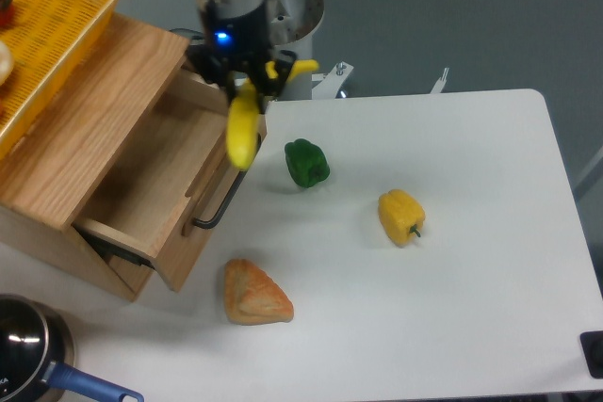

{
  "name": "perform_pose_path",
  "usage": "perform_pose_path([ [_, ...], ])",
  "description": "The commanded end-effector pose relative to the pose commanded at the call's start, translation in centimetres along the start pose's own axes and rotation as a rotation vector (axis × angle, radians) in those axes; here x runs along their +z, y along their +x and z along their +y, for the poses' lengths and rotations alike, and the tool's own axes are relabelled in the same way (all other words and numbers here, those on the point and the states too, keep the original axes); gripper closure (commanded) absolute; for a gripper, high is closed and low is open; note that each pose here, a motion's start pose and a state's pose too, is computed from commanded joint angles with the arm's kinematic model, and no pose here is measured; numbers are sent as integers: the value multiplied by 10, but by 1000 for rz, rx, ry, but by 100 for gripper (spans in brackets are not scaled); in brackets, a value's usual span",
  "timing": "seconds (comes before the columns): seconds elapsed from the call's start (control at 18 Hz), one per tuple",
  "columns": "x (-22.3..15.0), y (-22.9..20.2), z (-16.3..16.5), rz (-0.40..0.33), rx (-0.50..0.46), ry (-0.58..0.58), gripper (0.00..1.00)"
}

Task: Place the banana in the top drawer
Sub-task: 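Carry the banana over the green pepper toward the open wooden drawer, then lower the banana into the open drawer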

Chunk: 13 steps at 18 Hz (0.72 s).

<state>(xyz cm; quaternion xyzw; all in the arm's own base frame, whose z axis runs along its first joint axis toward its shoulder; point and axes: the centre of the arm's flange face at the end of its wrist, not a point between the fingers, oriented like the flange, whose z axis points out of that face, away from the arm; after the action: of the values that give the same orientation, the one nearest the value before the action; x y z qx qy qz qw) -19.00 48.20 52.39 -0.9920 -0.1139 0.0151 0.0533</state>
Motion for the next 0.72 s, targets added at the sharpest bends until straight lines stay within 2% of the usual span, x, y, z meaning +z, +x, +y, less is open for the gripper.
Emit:
perform_pose_path([
  [0.72, 28, 26, -23, 68, 29, -26, 86],
])
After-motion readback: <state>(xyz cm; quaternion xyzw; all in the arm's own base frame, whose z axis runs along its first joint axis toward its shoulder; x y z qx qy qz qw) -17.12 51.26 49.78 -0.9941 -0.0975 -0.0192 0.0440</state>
